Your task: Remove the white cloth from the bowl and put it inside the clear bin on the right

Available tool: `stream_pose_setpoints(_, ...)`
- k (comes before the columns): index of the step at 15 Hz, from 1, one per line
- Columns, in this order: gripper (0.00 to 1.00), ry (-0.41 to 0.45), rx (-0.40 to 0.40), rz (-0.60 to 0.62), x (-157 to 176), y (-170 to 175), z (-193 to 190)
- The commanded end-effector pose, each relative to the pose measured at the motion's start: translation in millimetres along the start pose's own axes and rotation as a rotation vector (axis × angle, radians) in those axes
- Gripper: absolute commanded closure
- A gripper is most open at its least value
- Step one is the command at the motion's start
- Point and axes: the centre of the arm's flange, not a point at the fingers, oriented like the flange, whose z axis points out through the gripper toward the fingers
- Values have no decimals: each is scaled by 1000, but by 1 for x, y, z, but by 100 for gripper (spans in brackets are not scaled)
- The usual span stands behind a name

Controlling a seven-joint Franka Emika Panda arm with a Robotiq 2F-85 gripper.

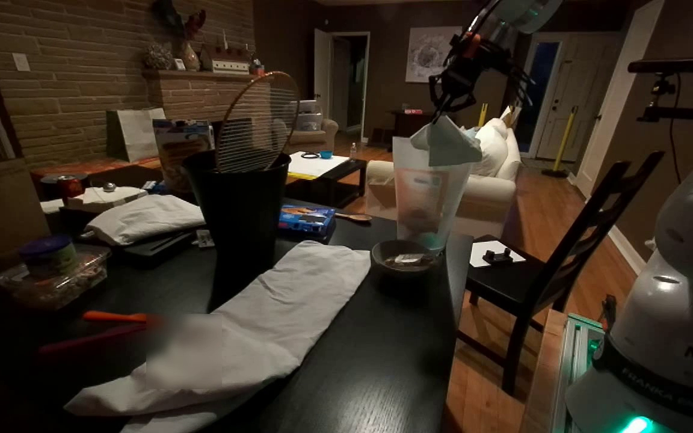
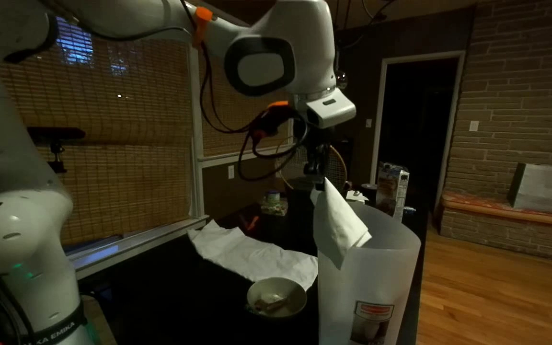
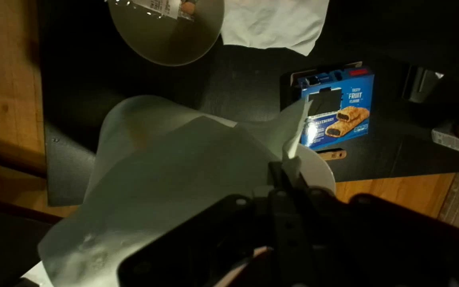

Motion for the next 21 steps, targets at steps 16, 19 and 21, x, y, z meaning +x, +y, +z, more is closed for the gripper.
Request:
stream_pose_setpoints(16, 33, 19, 128, 165, 30, 11, -4)
stream_pose_setpoints(19, 11, 136, 128, 66, 5, -11, -48)
stream_pose_setpoints(21, 1, 139, 114, 8, -2, -23, -63)
